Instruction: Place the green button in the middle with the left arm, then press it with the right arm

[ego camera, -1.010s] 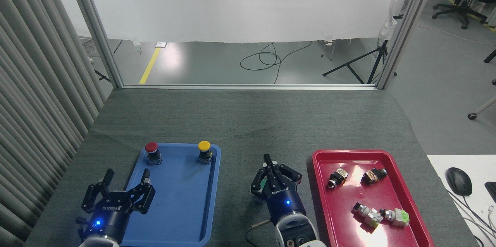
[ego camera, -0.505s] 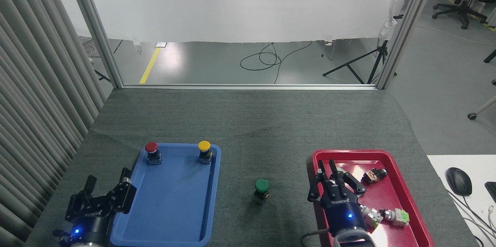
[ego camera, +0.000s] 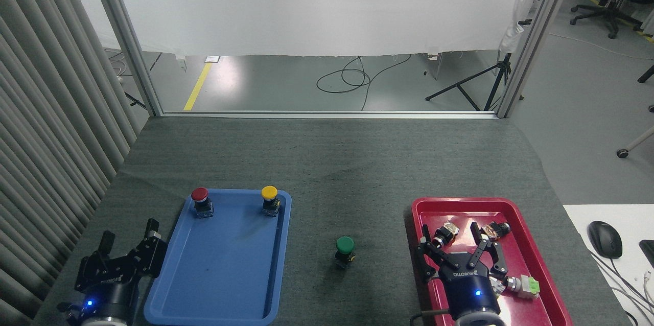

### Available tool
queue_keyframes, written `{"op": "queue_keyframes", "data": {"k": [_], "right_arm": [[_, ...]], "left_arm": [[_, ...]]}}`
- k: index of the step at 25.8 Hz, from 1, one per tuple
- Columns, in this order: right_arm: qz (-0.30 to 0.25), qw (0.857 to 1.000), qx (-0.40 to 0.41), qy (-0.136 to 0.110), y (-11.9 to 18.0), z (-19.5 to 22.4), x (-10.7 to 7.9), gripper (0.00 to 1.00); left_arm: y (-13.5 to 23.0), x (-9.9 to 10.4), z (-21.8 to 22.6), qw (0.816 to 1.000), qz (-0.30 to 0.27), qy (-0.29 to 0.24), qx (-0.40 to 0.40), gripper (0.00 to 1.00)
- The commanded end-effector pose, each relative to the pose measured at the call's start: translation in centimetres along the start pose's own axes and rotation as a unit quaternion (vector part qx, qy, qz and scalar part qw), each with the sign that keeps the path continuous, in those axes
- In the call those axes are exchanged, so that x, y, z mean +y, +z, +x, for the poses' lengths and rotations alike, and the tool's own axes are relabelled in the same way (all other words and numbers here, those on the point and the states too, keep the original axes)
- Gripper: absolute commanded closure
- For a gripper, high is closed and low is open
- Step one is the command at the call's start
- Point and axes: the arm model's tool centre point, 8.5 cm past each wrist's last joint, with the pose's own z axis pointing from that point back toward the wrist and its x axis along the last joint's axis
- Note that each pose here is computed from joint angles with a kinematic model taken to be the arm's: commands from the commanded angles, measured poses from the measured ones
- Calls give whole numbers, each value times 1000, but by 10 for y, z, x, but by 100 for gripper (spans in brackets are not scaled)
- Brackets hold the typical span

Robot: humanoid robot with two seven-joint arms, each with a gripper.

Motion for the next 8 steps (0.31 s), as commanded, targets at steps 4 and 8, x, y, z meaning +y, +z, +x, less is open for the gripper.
{"op": "queue_keyframes", "data": {"k": [4, 8], "right_arm": [[6, 1000, 5, -1, 4, 0, 4, 0], [8, 1000, 12, -2, 4, -1, 5, 0]], "left_arm": [[-15, 12, 5, 1000, 21, 2, -1, 1], [-21, 25, 13, 999, 39, 2, -12, 1]]}}
